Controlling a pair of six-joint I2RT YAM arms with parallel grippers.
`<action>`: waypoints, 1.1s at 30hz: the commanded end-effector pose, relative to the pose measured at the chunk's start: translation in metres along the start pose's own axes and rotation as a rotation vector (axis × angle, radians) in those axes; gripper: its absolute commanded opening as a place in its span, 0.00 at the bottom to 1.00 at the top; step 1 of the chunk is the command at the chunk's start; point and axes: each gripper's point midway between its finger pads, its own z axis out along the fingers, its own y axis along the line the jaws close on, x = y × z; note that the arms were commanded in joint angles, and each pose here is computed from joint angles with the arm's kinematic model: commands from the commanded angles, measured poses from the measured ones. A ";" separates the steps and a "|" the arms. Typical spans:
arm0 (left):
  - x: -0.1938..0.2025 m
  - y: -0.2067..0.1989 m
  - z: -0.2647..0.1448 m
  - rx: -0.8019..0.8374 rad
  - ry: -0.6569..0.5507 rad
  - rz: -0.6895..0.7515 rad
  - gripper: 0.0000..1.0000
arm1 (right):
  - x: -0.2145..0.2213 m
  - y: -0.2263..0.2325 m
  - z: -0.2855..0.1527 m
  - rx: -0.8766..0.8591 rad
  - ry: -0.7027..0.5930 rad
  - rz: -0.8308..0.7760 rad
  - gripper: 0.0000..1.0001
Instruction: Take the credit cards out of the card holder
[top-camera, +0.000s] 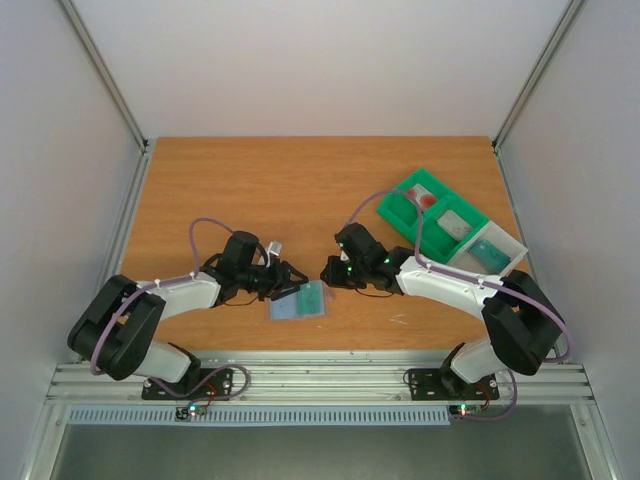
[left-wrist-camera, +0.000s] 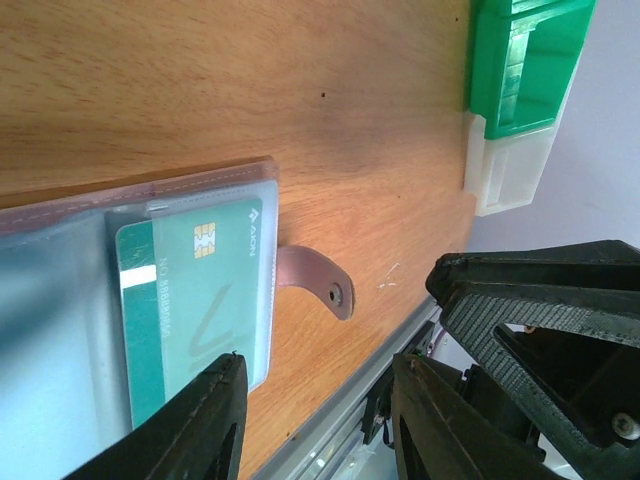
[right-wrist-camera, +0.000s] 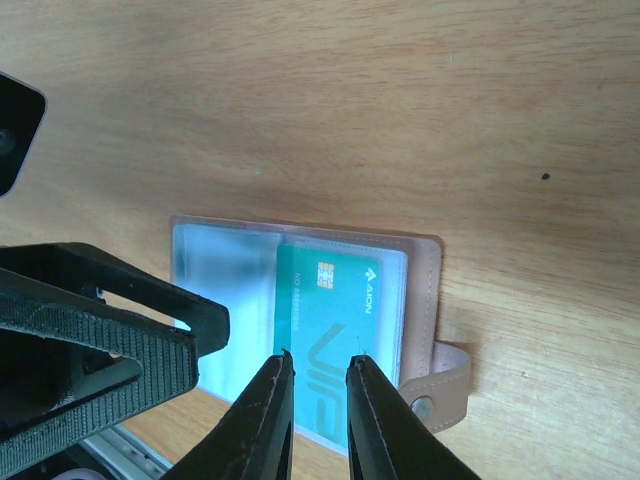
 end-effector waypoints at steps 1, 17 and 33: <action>-0.009 -0.007 0.000 -0.010 -0.030 0.042 0.41 | -0.001 0.002 -0.003 -0.015 -0.005 -0.019 0.16; -0.005 0.028 -0.005 -0.153 -0.053 0.055 0.38 | 0.022 0.008 0.039 -0.062 0.179 -0.005 0.16; -0.004 0.048 0.007 -0.154 -0.043 0.015 0.33 | 0.059 -0.036 0.064 0.037 0.281 0.038 0.09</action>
